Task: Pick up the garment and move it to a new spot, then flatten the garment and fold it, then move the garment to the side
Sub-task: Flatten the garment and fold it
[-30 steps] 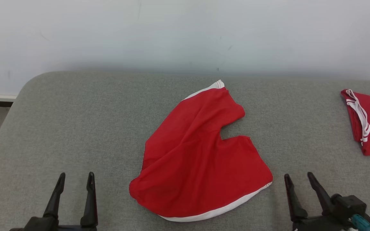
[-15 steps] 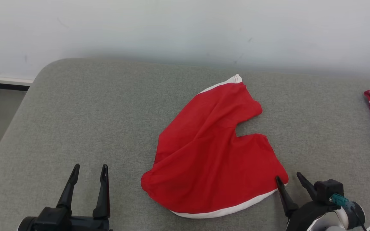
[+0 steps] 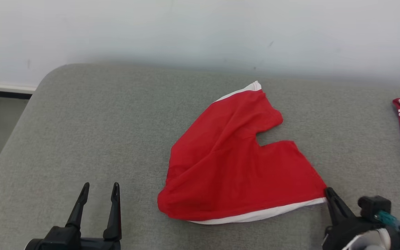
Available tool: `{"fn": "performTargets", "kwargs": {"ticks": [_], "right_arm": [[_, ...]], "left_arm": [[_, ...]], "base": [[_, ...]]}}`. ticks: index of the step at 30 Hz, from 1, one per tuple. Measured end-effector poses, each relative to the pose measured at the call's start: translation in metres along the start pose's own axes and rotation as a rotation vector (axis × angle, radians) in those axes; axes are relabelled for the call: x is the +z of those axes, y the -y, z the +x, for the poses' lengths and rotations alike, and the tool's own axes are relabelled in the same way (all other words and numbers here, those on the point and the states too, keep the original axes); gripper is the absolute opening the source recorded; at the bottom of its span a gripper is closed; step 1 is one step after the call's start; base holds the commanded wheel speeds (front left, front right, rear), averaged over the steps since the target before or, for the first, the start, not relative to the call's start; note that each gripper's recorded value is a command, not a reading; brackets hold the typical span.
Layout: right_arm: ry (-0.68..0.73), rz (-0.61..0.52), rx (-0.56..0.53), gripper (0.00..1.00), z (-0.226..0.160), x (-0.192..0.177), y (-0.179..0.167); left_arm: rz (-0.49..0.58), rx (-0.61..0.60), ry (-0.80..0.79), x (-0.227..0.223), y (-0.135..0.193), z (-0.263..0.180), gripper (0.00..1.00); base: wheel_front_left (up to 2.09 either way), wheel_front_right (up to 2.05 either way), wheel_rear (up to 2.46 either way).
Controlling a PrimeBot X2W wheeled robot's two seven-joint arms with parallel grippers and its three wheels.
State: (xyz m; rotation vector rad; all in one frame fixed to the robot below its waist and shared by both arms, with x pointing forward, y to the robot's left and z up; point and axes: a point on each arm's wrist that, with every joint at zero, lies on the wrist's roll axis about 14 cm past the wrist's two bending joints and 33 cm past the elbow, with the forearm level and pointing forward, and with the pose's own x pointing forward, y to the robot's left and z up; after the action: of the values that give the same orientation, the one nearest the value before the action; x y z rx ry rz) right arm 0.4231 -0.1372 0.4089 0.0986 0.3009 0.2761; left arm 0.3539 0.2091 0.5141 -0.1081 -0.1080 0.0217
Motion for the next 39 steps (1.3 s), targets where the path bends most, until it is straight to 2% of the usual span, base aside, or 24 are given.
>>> {"fn": "performTargets", "kwargs": {"ticks": [10,11,12,15,18,25,32,39], "right_arm": [[0.030,0.088,-0.109,0.00,-0.052,-0.016,0.028],[0.036,0.094,-0.115,0.42,-0.055,-0.016,0.029],[0.046,0.095,-0.117,0.98,-0.057,-0.014,0.028],[0.095,0.081,-0.131,1.00,-0.061,0.000,0.033],[0.199,0.062,-0.154,1.00,-0.063,0.030,0.038],[0.374,0.050,-0.141,1.00,-0.079,0.076,0.019],[0.444,0.065,-0.121,1.00,-0.093,0.091,0.003],[0.447,0.074,-0.109,1.00,-0.096,0.089,-0.005]], "left_arm": [[-0.018,-0.050,-0.005,-0.003,0.017,0.004,1.00],[-0.020,-0.051,-0.008,-0.004,0.017,0.004,1.00],[-0.021,-0.053,-0.012,-0.005,0.018,0.004,1.00],[-0.023,-0.070,-0.019,-0.008,0.023,0.005,1.00],[-0.025,-0.084,-0.014,-0.006,0.026,0.006,1.00],[-0.024,-0.102,-0.010,-0.004,0.031,0.004,1.00],[-0.054,-0.120,-0.080,-0.026,0.037,-0.002,1.00],[-0.076,-0.201,-0.211,-0.065,0.063,-0.011,1.00]], "base": [[0.00,0.00,0.00],[0.00,0.00,0.00],[0.00,0.00,0.00],[0.00,0.00,0.00],[0.00,0.00,0.00],[0.00,0.00,0.00],[0.00,0.00,0.00],[0.00,0.00,0.00]]}}
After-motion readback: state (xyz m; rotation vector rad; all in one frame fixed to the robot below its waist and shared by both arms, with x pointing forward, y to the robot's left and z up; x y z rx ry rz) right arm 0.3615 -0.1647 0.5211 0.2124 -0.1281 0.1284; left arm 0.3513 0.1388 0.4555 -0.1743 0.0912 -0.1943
